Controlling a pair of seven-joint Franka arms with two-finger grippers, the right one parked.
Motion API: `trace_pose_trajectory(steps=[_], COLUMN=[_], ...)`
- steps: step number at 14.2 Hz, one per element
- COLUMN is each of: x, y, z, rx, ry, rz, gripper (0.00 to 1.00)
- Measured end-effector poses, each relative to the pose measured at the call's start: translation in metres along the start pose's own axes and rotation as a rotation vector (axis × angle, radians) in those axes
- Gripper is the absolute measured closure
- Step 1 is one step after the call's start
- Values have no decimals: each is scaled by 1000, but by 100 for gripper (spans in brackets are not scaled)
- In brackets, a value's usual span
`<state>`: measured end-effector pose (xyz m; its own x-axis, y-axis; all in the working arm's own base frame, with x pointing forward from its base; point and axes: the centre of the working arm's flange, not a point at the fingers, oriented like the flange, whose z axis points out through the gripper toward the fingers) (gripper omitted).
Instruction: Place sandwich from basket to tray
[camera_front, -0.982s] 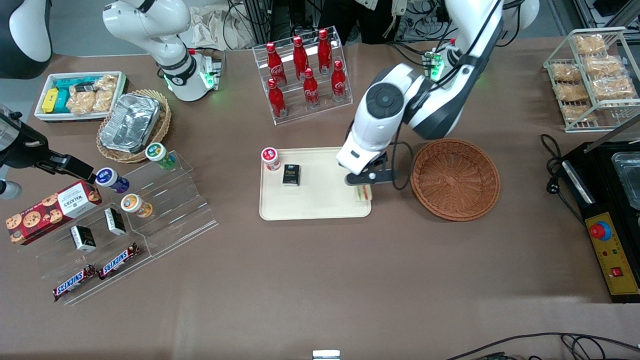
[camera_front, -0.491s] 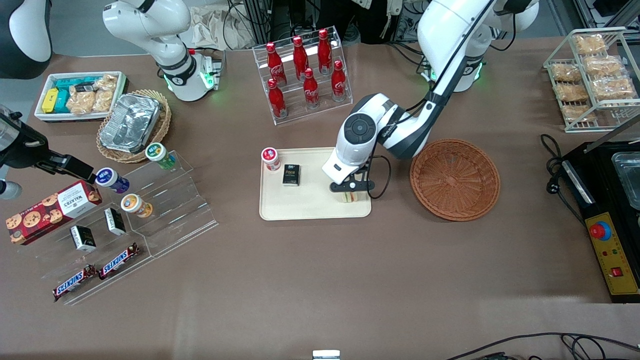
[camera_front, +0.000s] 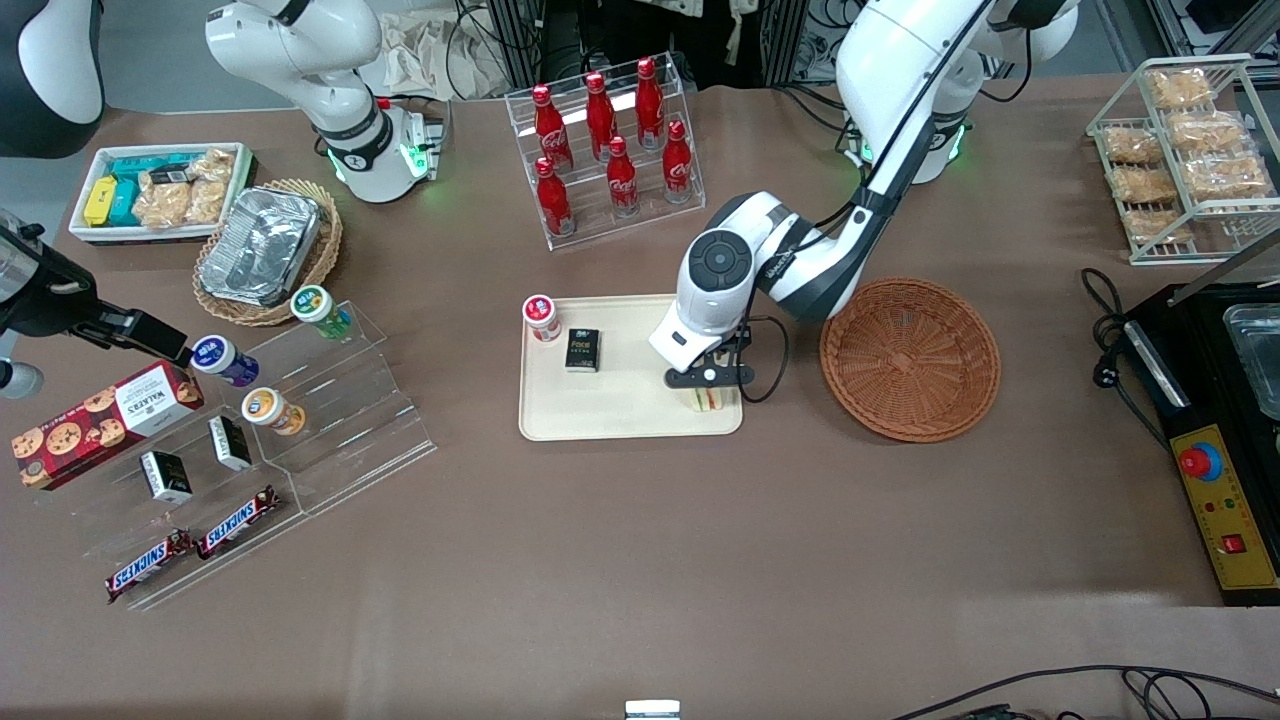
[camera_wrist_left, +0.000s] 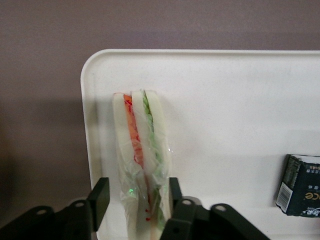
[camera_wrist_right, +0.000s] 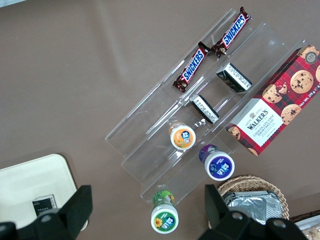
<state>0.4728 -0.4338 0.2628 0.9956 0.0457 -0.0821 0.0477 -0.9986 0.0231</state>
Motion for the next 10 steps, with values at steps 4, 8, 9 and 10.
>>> trace_pose_trajectory(steps=[4, 8, 9, 10], x=[21, 55, 58, 61], y=[-33, -120, -142, -163], z=[-66, -165, -183, -196], rx=[62, 77, 87, 98], ry=[39, 63, 58, 45], rz=[-34, -19, -4, 10], gripper=[1, 1, 1, 1])
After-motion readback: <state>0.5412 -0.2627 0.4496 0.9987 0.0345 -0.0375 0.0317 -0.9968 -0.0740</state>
